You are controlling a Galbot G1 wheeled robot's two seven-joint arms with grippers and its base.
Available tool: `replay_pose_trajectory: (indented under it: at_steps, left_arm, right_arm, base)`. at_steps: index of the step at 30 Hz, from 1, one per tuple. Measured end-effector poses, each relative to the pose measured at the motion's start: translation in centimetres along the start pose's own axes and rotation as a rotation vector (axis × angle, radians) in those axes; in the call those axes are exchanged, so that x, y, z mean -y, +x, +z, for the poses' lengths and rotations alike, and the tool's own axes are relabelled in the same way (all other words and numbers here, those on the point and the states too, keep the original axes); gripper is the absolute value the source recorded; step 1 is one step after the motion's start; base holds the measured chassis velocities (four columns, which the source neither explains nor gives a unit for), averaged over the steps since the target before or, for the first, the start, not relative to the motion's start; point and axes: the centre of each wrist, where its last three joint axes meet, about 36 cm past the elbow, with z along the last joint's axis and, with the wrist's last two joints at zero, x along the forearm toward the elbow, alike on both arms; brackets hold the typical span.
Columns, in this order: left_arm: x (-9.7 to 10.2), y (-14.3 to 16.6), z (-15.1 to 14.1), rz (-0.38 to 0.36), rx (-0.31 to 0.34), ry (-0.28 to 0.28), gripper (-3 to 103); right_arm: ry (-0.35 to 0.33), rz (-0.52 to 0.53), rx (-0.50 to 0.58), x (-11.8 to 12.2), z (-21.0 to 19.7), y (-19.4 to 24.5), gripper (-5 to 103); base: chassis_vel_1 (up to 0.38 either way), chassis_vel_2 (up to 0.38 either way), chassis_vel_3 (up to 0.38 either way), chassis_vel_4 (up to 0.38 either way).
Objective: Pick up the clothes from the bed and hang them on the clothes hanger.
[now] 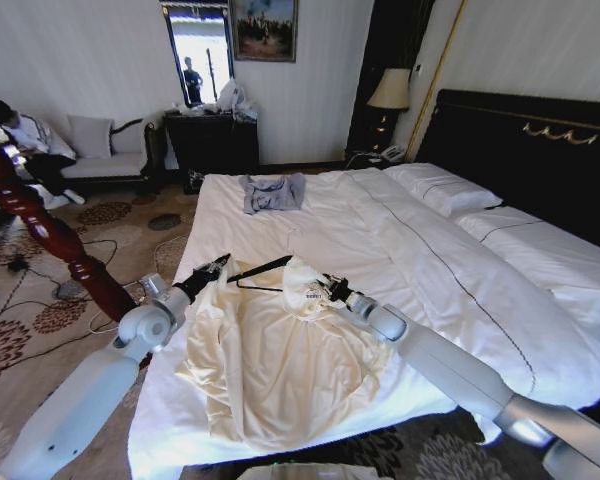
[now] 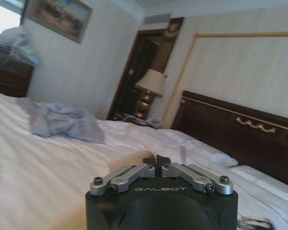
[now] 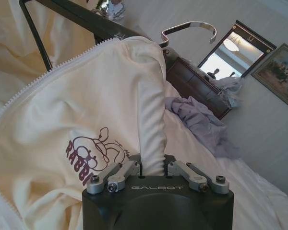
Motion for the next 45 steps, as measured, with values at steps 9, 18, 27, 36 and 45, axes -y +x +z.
replay_pose_trajectory:
  at_steps: [9, 18, 27, 36, 45]
  left_arm:
    - [3.1, 1.6, 1.0, 0.066, -0.054, -0.030, 1]
    - [5.5, 3.0, 1.8, 0.109, -0.093, -0.053, 1]
    - [7.6, 5.1, -0.1, 0.140, -0.087, -0.100, 1]
    - [5.8, 6.1, -5.7, 0.091, -0.017, -0.177, 1]
    - [7.4, 5.6, -5.8, 0.126, -0.003, -0.164, 1]
  right_arm:
    - [-0.029, 0.009, 0.017, 0.0, -1.7, -0.9, 19]
    - [-0.055, 0.026, 0.036, 0.0, -3.7, -1.5, 19]
    - [-0.038, 0.072, 0.038, 2.3, -4.0, -1.8, 19]
    - [0.010, 0.114, 0.039, 5.3, -3.5, 0.0, 19]
    - [0.008, 0.096, 0.055, 4.7, -4.3, -0.2, 19]
  base:
    - [0.000, 0.000, 0.000, 0.000]
    - [0.000, 0.000, 0.000, 0.000]
    - [0.000, 0.000, 0.000, 0.000]
    - [0.000, 0.000, 0.000, 0.000]
    - [0.000, 0.000, 0.000, 0.000]
